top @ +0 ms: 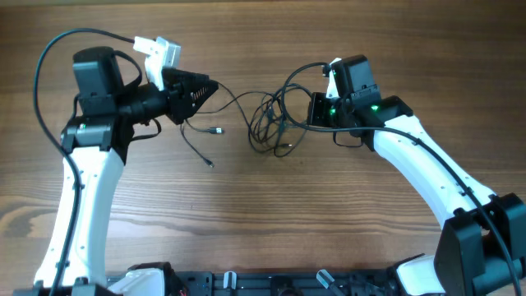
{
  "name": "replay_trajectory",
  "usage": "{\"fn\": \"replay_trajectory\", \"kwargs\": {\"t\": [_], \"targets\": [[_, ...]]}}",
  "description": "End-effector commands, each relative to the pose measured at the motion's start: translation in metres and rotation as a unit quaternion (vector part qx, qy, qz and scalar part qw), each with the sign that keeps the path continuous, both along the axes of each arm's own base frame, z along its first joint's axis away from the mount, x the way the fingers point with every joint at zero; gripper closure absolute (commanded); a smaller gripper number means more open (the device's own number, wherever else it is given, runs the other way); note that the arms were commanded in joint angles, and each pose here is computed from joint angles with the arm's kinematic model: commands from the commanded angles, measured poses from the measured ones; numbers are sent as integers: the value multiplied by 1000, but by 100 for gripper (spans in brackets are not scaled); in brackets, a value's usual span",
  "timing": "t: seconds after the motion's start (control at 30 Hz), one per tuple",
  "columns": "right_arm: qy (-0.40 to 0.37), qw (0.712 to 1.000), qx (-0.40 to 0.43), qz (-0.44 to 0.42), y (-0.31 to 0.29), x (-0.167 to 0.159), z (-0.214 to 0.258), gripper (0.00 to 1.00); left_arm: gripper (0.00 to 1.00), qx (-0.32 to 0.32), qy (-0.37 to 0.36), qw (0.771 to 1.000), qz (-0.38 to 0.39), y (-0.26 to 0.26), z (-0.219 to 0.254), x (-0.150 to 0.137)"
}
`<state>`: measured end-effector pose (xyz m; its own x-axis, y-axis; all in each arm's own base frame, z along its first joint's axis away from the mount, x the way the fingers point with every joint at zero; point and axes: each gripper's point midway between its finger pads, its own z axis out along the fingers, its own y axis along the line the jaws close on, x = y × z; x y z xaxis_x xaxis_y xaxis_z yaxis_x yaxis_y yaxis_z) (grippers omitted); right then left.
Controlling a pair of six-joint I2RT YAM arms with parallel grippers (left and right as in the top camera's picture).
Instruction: Untangle cables
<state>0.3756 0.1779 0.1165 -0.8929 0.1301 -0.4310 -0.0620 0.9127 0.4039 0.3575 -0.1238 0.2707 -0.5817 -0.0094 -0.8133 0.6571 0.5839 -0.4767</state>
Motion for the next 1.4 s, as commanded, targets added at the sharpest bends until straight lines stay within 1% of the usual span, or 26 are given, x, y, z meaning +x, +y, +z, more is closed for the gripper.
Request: {"fn": "replay_trajectory", "kwargs": {"t": [0.0,0.13,0.27,0.4,0.5,0.63,0.7,0.83,0.9,1.07,1.27,1.37], "targets": [[12,999,29,14,11,-2,-1,95,68,29,36,999,14,-2,-32,14],[14,999,38,21,15,-4,1,95,66,71,75,994,19,-17,-71,23],[11,999,47,26,17,-4,6,95,60,128,100,986,27,-32,-108,29],[-14,998,54,29,17,-5,25,95,60,184,108,976,40,-46,-138,34],[-25,997,67,36,20,-9,39,95,61,200,124,969,77,-49,-151,42],[-39,995,78,44,22,-12,53,95,61,215,116,966,82,-57,-159,46],[-38,995,83,48,23,-13,54,95,62,227,116,960,118,-51,-166,56],[-38,994,85,62,33,-19,55,95,61,214,126,964,100,-60,-177,56],[-39,993,86,68,36,-20,56,96,61,184,124,972,71,-73,-172,54],[-41,993,84,71,36,-20,56,95,62,145,117,982,39,-88,-161,51],[-43,994,79,66,34,-19,55,95,63,142,125,981,39,-88,-162,50],[-50,993,82,66,35,-16,57,95,63,151,138,978,40,-86,-168,46]]}}
